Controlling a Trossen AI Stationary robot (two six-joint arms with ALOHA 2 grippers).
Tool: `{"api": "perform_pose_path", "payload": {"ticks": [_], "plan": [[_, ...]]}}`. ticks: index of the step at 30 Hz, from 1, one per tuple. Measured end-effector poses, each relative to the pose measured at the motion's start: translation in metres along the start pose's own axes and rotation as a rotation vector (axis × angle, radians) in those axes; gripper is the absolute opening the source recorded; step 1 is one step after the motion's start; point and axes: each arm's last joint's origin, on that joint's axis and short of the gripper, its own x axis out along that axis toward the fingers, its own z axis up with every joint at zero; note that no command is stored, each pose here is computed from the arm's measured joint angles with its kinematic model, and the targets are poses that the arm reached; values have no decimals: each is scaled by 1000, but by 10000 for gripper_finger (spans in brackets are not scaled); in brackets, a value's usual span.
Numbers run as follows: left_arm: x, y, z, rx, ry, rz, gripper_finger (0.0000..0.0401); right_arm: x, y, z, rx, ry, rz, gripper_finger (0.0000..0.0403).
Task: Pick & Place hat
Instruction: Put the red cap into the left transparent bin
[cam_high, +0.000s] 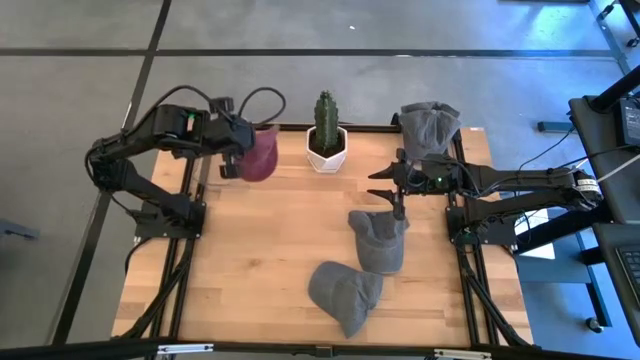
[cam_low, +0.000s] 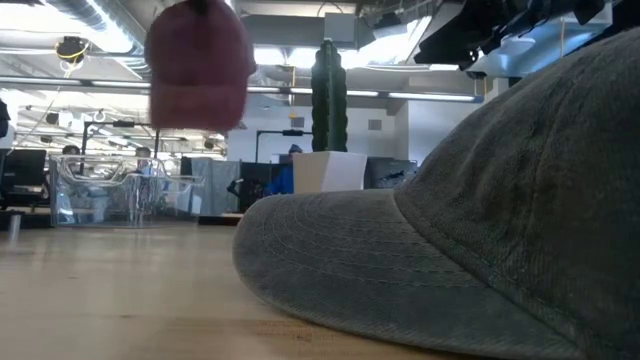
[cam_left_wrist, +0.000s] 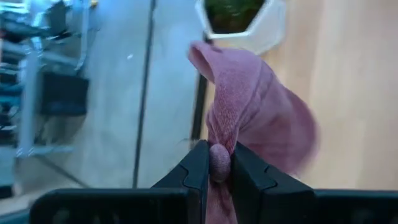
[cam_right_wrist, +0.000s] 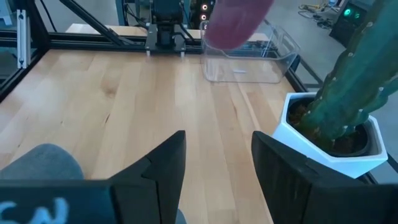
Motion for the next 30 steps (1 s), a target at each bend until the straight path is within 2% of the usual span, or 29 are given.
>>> {"api": "perform_pose_path", "payload": {"ticks": [5, 11, 16, 20, 30], "plan": [[5, 11, -3, 26, 50, 111, 37, 0, 0, 1, 1, -10, -1, 184], [11, 22, -4, 163, 150, 285, 37, 0, -2, 2, 0, -17, -50, 184], [18, 27, -12, 168, 226, 367, 37, 0, -3, 2, 0, -15, -80, 184], [25, 26, -19, 182, 276, 397, 37, 0, -2, 2, -2, -17, -80, 184], [66, 9, -33, 297, 469, 443, 37, 0, -2, 2, -5, -20, -81, 184]]}}
